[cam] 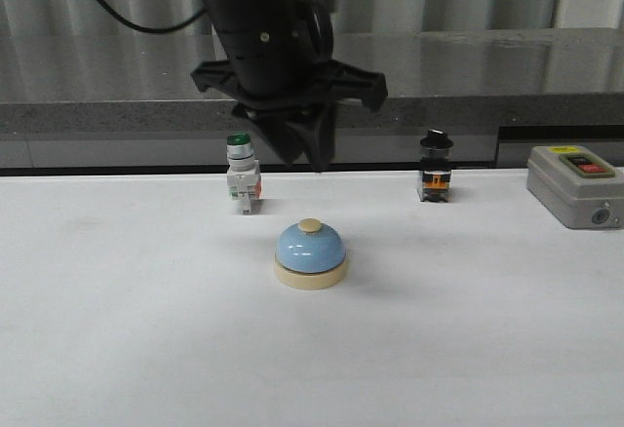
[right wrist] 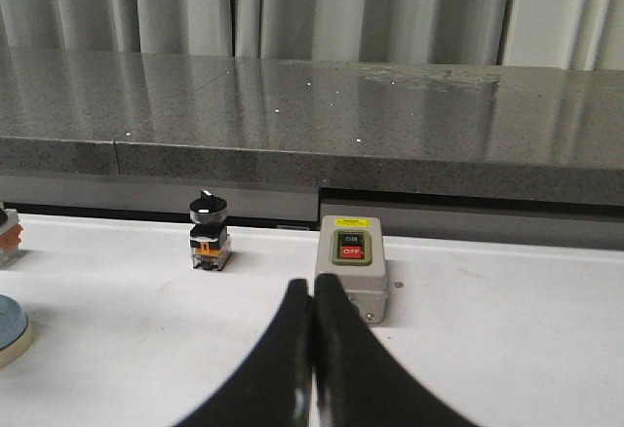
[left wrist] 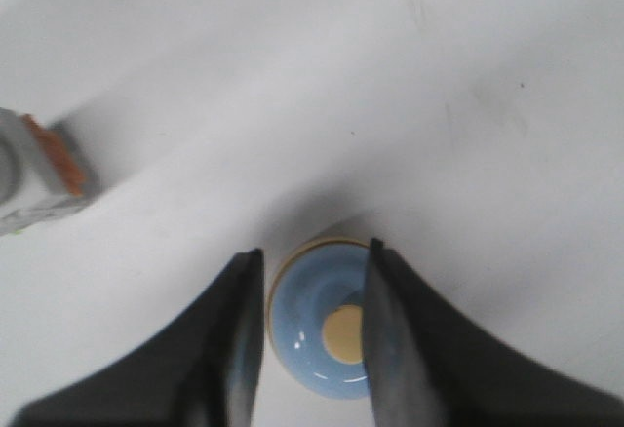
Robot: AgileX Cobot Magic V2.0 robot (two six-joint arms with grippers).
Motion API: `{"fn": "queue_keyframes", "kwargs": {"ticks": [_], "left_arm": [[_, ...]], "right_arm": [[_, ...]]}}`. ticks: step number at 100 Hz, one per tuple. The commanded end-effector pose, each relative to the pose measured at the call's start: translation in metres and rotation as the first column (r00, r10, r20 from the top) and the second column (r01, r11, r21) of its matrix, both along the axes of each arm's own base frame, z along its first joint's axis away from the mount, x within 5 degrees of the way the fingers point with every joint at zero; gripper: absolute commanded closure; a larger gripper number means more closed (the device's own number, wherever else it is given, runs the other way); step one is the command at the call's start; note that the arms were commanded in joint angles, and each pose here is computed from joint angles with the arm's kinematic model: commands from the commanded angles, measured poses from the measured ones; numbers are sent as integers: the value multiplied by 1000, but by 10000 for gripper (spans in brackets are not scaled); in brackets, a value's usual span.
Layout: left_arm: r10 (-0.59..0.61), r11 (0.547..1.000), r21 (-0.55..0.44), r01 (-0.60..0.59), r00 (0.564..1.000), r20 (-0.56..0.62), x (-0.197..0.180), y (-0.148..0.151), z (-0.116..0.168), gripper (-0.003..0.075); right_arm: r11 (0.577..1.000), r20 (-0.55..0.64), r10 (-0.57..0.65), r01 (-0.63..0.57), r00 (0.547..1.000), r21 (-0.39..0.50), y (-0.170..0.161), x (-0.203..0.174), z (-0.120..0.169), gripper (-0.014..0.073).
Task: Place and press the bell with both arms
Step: 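Open the left gripper and raise it away from the bell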
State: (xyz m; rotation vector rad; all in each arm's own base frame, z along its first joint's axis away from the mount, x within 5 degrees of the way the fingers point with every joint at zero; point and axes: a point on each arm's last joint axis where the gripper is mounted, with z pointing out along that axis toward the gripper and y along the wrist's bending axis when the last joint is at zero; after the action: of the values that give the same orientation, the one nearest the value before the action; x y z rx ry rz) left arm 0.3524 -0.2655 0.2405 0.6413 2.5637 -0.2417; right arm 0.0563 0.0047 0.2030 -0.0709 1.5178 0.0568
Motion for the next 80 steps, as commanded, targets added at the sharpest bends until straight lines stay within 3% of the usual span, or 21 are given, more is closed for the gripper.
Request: {"fn": "queue_keyframes", "kwargs": {"ticks": [1, 37, 80], "left_arm": [[100, 990, -107, -87, 988, 115, 2, 19, 54, 727], [270, 961, -120, -249, 939, 213, 14, 100, 102, 741], [491, 870, -172, -461, 835, 249, -24, 208, 113, 741]], "right_arm": [[1000, 118, -5, 4, 993, 2, 0, -3, 14, 655], [1000, 118, -5, 4, 993, 2, 0, -3, 14, 655], [1000, 118, -5, 4, 993, 2, 0, -3, 14, 655]]}}
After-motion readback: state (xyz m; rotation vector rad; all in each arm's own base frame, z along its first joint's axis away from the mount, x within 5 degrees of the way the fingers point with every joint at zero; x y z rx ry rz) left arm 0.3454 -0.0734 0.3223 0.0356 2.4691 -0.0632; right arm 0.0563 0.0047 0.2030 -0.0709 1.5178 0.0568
